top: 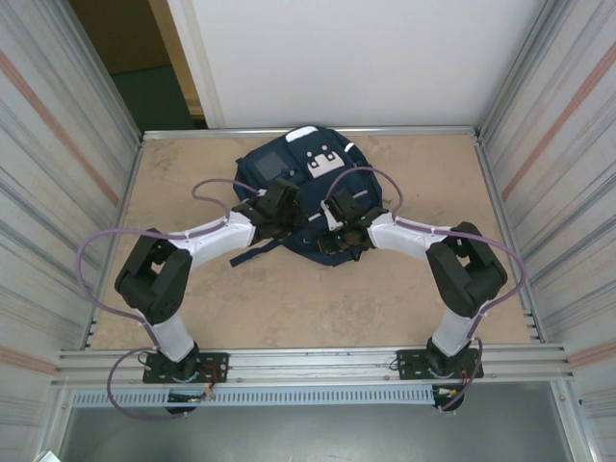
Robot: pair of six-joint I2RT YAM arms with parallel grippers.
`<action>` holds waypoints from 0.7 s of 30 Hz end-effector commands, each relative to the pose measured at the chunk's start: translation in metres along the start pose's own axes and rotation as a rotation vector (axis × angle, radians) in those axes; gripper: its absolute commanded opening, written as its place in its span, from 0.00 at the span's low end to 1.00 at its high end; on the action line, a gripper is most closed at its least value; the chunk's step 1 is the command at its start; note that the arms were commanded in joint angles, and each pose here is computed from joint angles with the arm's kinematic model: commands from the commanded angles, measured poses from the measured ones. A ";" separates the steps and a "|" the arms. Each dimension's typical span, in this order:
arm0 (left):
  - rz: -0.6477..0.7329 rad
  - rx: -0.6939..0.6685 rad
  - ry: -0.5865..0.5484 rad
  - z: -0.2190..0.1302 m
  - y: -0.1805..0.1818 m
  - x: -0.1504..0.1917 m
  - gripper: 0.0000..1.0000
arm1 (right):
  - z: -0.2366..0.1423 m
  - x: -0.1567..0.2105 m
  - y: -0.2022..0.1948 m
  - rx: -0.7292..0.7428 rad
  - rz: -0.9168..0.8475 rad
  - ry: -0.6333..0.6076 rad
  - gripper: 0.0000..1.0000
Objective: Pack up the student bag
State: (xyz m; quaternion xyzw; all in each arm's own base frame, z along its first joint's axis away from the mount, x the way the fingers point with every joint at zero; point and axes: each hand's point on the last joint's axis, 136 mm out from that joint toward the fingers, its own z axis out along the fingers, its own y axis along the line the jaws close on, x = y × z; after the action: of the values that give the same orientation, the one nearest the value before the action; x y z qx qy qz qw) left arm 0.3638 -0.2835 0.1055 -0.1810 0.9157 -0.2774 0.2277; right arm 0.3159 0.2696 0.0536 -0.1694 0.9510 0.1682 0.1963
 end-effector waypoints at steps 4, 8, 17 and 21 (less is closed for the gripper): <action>0.027 0.067 0.025 -0.032 -0.005 -0.010 0.00 | -0.018 0.003 -0.021 0.043 0.040 -0.026 0.00; 0.035 -0.005 0.026 -0.040 0.034 -0.028 0.00 | -0.029 0.004 -0.045 0.052 0.087 -0.036 0.00; -0.006 -0.034 0.132 -0.056 0.108 -0.075 0.01 | -0.047 -0.004 -0.058 0.039 0.086 -0.091 0.00; -0.135 -0.082 0.080 -0.069 0.127 -0.099 0.52 | -0.044 -0.010 -0.013 -0.086 0.021 -0.102 0.00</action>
State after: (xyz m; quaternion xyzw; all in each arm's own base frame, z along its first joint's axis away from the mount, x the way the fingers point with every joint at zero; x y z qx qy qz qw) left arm 0.3860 -0.1376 0.1071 -0.2091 0.9179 -0.2955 0.1624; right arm 0.3252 0.2333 0.0833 -0.1407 0.9391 0.2079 0.2346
